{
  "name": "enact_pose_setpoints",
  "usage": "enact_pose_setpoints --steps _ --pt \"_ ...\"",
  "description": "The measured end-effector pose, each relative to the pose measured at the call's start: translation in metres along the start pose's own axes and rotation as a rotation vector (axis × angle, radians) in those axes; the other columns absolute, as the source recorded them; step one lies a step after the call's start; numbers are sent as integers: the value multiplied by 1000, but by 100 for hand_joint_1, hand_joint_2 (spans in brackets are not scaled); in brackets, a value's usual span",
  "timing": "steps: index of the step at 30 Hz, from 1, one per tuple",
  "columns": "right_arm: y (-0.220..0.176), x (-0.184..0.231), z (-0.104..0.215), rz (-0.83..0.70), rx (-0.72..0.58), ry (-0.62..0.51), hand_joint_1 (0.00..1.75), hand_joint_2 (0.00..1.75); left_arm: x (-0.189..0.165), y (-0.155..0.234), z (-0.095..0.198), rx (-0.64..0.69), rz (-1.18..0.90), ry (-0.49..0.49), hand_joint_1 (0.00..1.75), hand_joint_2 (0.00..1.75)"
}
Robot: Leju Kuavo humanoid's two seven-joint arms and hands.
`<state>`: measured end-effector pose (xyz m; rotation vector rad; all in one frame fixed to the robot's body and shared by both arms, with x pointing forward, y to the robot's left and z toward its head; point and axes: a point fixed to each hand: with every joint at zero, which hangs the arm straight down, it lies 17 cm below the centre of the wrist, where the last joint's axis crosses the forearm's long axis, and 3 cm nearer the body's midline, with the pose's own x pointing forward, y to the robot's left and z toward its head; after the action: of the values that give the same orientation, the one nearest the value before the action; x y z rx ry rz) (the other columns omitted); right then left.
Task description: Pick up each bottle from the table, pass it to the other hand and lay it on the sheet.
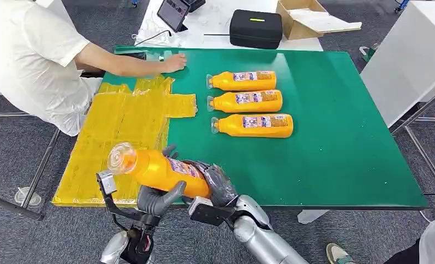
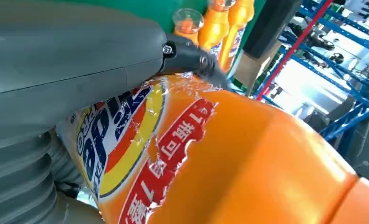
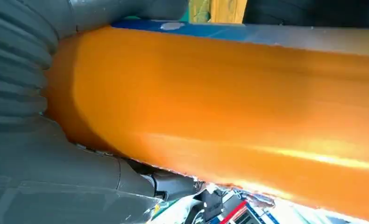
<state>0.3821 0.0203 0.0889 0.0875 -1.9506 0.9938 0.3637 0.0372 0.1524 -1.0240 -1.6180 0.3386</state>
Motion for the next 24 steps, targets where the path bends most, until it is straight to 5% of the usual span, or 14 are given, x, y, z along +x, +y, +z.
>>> enact_pose_setpoints --steps 8,15,16,20,24 --pt "4 1 0 -39 -8 7 0 175 13 3 2 5 120 -18 175 175" --pt "2 -8 9 14 -73 38 0 175 25 13 -4 64 -12 -65 175 175" --pt "2 -9 12 20 -84 46 0 0 28 16 -5 78 -29 -73 175 175" --pt "-6 -12 21 56 -156 51 0 0 36 28 -8 136 -112 -96 175 175" --pt "-80 6 47 71 -556 42 0 0 63 74 -2 375 -515 -180 175 175"
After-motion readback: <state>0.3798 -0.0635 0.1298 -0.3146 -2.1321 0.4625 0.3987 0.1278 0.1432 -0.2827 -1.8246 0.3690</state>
